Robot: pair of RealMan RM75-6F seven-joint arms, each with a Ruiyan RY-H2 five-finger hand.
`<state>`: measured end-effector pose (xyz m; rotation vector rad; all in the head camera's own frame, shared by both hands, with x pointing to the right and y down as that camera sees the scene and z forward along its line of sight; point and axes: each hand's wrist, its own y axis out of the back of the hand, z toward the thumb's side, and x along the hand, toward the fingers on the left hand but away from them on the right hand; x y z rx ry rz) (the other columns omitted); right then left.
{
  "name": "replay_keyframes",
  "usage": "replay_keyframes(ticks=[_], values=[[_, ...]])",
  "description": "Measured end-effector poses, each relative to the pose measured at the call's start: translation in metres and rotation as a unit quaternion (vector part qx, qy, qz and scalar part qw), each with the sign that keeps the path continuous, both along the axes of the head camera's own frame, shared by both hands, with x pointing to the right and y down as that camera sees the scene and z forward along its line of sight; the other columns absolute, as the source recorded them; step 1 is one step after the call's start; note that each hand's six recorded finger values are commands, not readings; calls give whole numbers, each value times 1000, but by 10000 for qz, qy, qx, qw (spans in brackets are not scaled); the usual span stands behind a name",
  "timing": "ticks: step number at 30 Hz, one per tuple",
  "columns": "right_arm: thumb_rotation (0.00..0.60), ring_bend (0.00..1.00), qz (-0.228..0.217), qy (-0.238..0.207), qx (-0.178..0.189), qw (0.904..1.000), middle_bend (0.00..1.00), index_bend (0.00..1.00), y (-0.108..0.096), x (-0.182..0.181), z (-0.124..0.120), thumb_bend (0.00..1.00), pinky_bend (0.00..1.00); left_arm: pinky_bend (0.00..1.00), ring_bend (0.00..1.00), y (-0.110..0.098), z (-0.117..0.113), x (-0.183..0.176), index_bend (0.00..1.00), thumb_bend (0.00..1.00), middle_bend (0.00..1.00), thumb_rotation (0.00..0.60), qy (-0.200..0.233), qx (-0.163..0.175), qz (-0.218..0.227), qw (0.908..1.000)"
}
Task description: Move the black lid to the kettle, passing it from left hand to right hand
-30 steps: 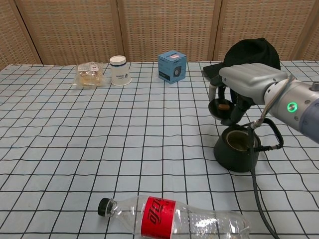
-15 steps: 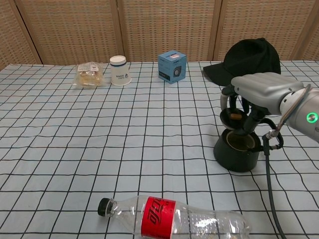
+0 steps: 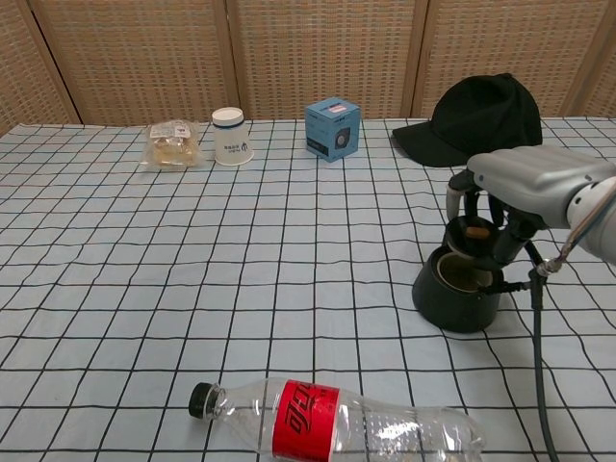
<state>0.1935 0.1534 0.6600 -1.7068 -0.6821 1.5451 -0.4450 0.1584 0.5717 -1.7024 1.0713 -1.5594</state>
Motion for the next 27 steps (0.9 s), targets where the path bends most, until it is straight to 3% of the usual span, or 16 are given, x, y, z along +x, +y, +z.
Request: replay_keyframes(ticks=[22, 27], values=[[600, 490, 65, -39, -134, 9999, 547, 671, 11, 0, -2, 450, 574, 0, 0, 2, -1, 2, 98, 181, 0, 600, 55, -11, 22, 10000], [600, 465, 59, -32, -186, 9998, 508, 629, 12, 0, -1, 393, 537, 0, 0, 2, 0, 2, 98, 181, 0, 600, 62, -42, 37, 10000]])
